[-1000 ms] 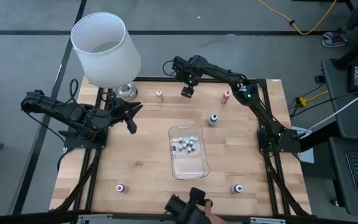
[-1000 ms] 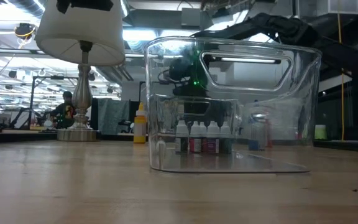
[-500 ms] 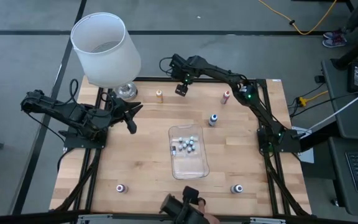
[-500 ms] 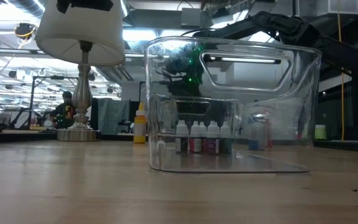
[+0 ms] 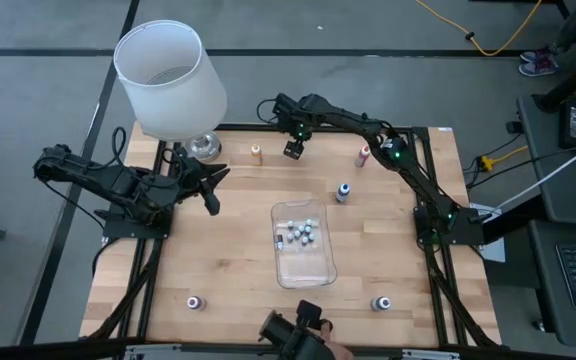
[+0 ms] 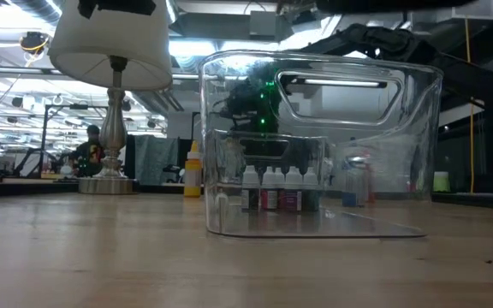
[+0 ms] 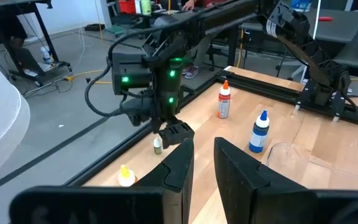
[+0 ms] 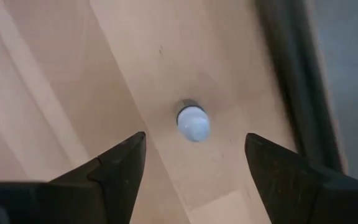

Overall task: Pick & Place food coloring
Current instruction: Put the small green food coloring bottle into the transparent container, then put the large pink food coloring bottle into the transparent container

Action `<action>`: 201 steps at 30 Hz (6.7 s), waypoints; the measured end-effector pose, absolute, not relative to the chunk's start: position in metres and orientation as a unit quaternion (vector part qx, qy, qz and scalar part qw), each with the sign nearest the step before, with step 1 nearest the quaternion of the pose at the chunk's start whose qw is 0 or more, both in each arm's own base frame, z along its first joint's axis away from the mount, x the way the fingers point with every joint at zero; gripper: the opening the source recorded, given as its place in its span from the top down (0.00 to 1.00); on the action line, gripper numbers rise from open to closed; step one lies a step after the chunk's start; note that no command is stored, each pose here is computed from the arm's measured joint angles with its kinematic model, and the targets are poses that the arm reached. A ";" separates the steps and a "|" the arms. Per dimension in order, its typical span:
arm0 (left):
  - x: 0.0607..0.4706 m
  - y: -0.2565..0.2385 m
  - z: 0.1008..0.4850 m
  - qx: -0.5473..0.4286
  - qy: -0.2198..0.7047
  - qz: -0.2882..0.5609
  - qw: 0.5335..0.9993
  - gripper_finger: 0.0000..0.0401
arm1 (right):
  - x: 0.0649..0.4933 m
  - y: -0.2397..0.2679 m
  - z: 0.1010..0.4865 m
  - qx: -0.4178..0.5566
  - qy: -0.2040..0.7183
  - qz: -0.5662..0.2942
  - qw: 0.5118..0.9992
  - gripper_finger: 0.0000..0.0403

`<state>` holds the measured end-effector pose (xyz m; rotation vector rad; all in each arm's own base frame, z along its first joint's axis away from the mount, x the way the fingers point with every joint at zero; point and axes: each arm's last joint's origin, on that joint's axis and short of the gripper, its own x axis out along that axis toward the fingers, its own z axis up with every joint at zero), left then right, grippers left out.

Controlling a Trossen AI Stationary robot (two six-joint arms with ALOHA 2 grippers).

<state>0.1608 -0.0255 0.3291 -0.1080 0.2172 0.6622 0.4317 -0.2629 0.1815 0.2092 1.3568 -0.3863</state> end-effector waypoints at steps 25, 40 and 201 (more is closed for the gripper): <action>0.161 -0.026 0.329 -0.054 0.107 0.322 0.939 0.85 | 0.436 -0.266 0.173 0.087 0.615 -0.185 0.761 0.55; 0.161 -0.026 0.329 -0.054 0.107 0.322 0.939 0.85 | 0.437 -0.267 0.174 0.082 0.610 -0.184 0.767 0.87; 0.152 -0.096 0.343 -0.108 0.294 0.054 0.948 0.85 | 0.254 0.031 0.306 -0.085 0.366 -0.062 0.924 0.71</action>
